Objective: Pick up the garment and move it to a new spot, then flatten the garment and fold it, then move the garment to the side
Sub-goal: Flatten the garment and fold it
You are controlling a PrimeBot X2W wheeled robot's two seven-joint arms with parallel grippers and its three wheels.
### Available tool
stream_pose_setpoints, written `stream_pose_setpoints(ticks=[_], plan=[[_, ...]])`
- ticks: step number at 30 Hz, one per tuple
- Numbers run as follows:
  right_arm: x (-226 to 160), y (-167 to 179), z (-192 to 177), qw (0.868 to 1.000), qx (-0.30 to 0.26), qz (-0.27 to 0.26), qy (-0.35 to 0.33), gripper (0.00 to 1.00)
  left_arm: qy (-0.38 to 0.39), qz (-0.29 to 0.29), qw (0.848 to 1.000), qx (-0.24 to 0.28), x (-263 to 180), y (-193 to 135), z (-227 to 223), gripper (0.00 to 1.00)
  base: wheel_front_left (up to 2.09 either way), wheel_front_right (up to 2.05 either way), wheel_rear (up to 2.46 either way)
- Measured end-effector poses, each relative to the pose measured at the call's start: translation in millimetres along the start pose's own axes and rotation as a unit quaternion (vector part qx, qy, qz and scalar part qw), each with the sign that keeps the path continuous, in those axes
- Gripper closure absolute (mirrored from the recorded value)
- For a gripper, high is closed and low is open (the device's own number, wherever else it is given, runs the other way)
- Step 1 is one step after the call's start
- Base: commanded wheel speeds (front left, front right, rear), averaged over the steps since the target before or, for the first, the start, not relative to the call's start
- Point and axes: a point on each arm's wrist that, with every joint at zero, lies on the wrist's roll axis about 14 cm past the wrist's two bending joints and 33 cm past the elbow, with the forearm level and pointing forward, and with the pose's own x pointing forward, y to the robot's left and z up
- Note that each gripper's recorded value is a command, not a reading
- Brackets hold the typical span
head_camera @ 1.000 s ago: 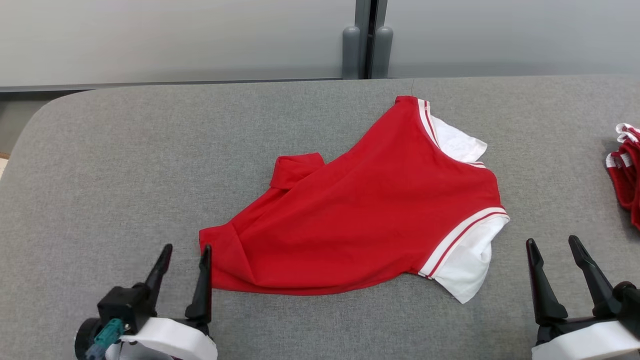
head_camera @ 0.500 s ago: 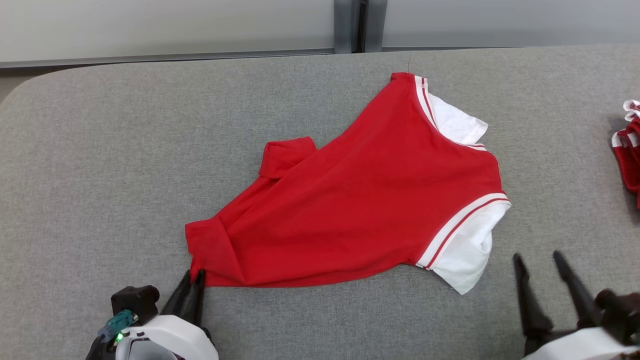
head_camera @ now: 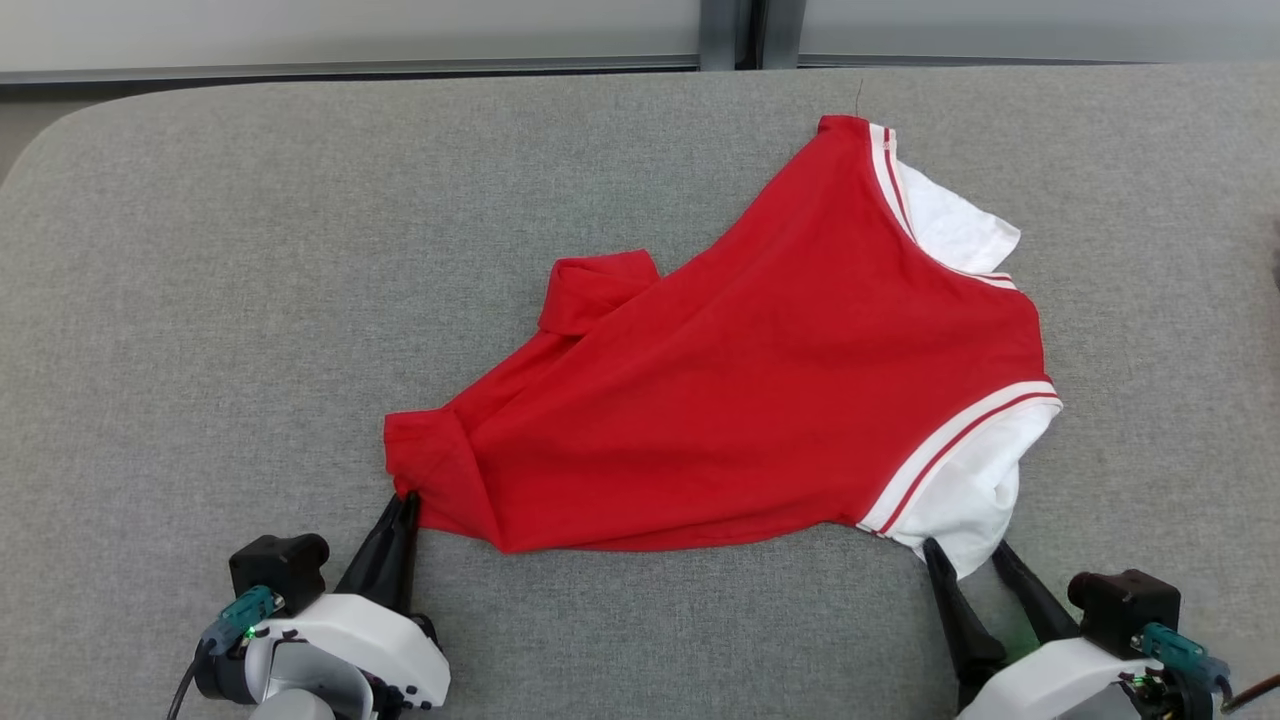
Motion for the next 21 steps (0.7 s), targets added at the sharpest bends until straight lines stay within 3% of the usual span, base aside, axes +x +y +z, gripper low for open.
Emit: stream_pose_setpoints(ticks=[1,2,6,8,12,16,21], plan=[[3,2,-1,1.000,0.000,0.004,0.002,0.78,-0.003,0.001,1.000,0.000,0,1,1,1.00,0.00,0.00,0.00],[5,3,-1,1.000,0.000,0.006,0.002,1.00,-0.009,0.002,1.000,-0.001,-1,2,3,1.00,0.00,0.00,0.00],[7,3,16,0.999,0.001,0.010,-0.038,1.00,-0.053,0.002,0.999,0.002,-1,1,23,1.00,0.00,0.00,0.00],[4,-3,43,0.996,-0.007,0.005,-0.088,1.00,-0.085,-0.002,0.996,0.006,-1,-1,41,1.00,0.00,0.00,0.00],[-14,-5,118,0.977,-0.046,0.002,-0.207,1.00,-0.188,-0.033,0.981,0.032,-10,-22,106,1.00,0.00,0.00,0.00],[-40,3,184,0.949,-0.097,0.004,-0.300,1.00,-0.286,-0.067,0.954,0.058,-30,-50,170,1.00,0.00,0.00,0.00],[-88,15,262,0.900,-0.156,-0.001,-0.407,1.00,-0.407,-0.115,0.903,0.075,-72,-92,248,1.00,0.00,0.00,0.00]])
